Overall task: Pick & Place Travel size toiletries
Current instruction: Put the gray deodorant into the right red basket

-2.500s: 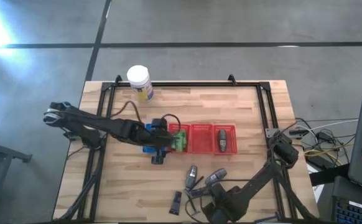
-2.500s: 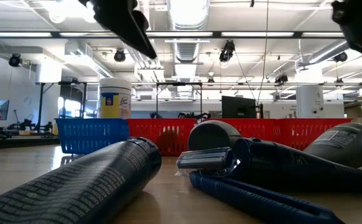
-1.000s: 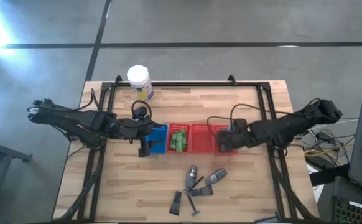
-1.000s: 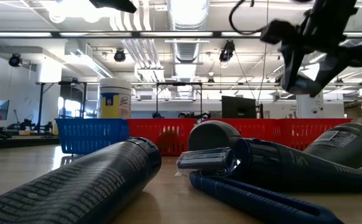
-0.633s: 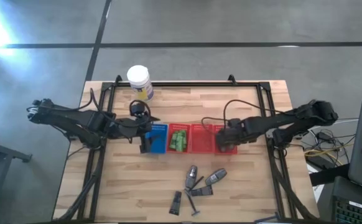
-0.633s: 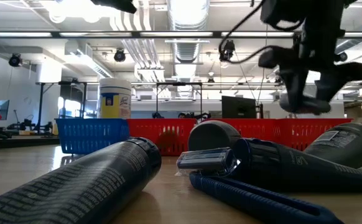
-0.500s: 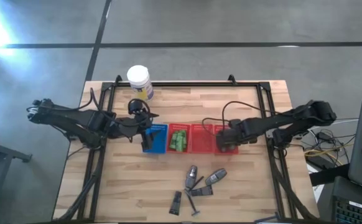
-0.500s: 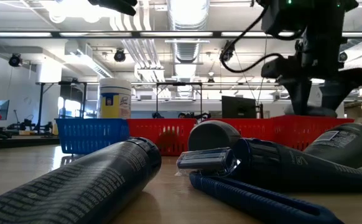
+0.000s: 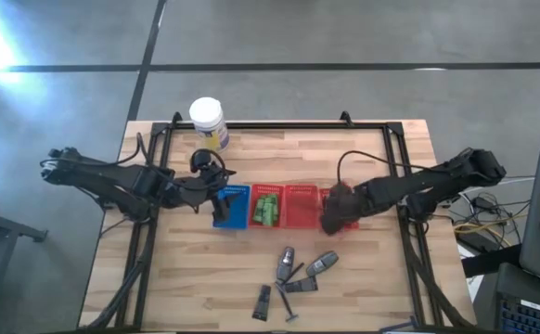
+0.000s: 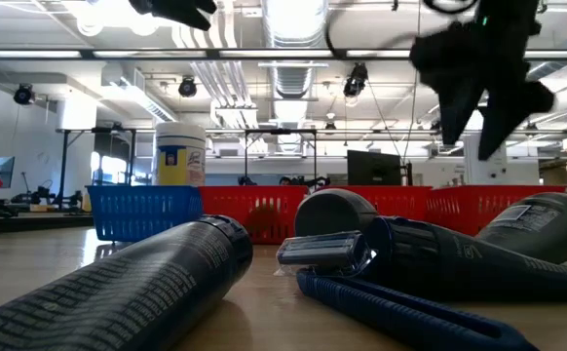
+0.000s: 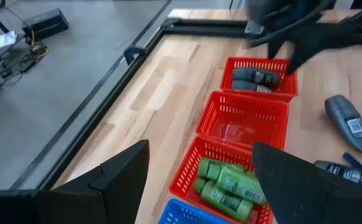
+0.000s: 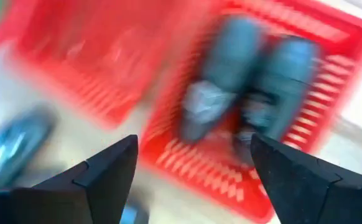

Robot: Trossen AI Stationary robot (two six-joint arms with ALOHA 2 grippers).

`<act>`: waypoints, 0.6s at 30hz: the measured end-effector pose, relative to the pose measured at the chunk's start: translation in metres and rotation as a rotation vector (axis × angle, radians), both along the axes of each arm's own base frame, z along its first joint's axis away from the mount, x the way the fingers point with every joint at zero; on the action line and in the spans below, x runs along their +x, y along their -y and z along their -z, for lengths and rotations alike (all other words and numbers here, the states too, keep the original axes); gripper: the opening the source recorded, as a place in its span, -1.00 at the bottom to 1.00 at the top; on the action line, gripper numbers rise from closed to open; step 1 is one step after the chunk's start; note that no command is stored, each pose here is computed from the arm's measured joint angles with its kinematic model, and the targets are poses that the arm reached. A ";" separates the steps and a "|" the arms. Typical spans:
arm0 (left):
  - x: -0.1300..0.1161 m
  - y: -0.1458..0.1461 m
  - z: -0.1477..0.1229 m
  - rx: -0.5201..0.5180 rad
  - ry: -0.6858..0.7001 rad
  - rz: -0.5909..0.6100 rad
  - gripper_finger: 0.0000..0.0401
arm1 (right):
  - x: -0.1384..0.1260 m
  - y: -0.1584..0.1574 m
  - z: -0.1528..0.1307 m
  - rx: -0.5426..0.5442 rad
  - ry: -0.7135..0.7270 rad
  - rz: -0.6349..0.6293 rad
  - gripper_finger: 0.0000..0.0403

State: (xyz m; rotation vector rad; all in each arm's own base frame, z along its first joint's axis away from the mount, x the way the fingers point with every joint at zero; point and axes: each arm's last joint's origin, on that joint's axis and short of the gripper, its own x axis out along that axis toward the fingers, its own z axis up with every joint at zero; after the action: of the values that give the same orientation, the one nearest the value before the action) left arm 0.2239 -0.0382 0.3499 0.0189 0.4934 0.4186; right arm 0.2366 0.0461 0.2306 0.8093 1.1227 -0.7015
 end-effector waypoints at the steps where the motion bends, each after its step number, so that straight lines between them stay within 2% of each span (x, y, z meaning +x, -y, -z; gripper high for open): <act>1: 0.000 0.000 0.002 -0.004 -0.002 -0.003 0.43 | 0.002 -0.008 -0.004 0.000 0.013 -0.121 0.56; 4: 0.000 0.000 0.010 -0.010 -0.020 -0.011 0.43 | 0.005 -0.035 -0.007 -0.037 0.037 -0.482 0.59; 7: 0.000 0.000 0.017 -0.009 -0.042 -0.015 0.43 | 0.005 -0.062 -0.001 -0.124 0.009 -0.844 0.60; 9: 0.000 0.000 0.021 -0.008 -0.049 -0.016 0.43 | 0.007 -0.076 0.005 -0.175 -0.018 -1.031 0.62; 11: 0.000 0.000 0.024 -0.011 -0.054 -0.018 0.43 | 0.011 -0.084 0.014 -0.199 -0.056 -1.135 0.63; 15: 0.000 0.000 0.026 -0.030 -0.051 -0.030 0.43 | 0.028 -0.093 0.027 -0.199 -0.105 -1.198 0.67; 18: 0.000 0.000 0.026 -0.031 -0.050 -0.031 0.43 | 0.041 -0.100 0.037 -0.218 -0.135 -1.302 0.66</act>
State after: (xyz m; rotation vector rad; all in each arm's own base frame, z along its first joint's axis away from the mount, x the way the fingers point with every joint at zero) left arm 0.2238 -0.0383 0.3241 -0.0084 0.5500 0.4412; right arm 0.2778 0.1459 0.1936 -0.2404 1.3782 0.2347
